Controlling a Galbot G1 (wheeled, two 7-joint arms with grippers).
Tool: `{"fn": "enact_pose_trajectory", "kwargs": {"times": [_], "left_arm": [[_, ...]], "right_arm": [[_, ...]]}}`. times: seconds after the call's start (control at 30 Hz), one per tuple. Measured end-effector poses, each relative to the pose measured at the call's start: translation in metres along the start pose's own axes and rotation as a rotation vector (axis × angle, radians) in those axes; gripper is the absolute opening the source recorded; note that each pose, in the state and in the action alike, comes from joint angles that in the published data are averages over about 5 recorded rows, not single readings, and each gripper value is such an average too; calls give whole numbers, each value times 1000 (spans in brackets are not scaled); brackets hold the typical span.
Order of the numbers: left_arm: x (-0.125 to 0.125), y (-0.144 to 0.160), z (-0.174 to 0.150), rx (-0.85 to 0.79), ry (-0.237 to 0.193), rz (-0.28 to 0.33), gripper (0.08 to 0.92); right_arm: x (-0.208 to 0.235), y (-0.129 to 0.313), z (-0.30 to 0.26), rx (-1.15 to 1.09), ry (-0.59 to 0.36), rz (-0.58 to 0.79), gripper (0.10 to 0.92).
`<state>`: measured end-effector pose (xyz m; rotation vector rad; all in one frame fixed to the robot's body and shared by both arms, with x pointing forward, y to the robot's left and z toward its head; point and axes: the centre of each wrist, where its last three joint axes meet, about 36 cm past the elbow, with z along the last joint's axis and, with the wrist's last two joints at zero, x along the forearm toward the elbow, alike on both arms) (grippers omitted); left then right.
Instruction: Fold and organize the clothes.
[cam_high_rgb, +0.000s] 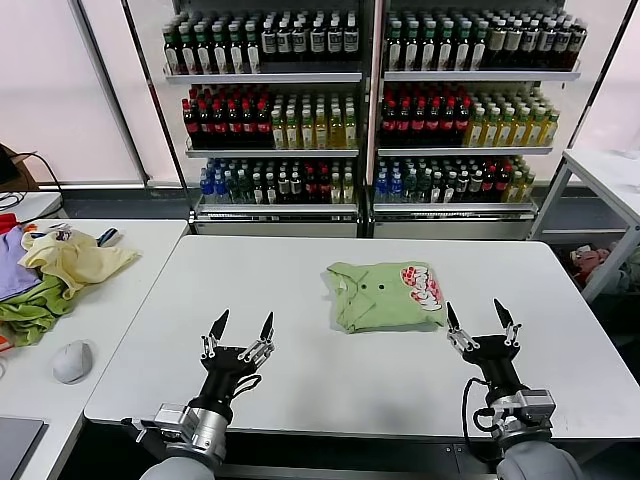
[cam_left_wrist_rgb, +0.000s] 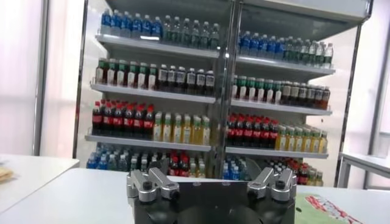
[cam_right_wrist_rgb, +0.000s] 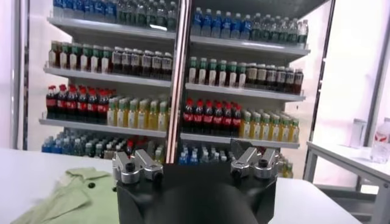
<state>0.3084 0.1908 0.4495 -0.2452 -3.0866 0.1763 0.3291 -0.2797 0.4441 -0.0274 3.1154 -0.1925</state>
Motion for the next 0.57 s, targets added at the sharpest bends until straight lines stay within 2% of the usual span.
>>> {"fn": "enact_pose_trajectory", "kwargs": {"times": [0.57], "left_arm": [[6, -2, -2, -15, -8, 5, 823]], "right_arm": [[12, 13, -3, 4, -21, -6, 823]]}}
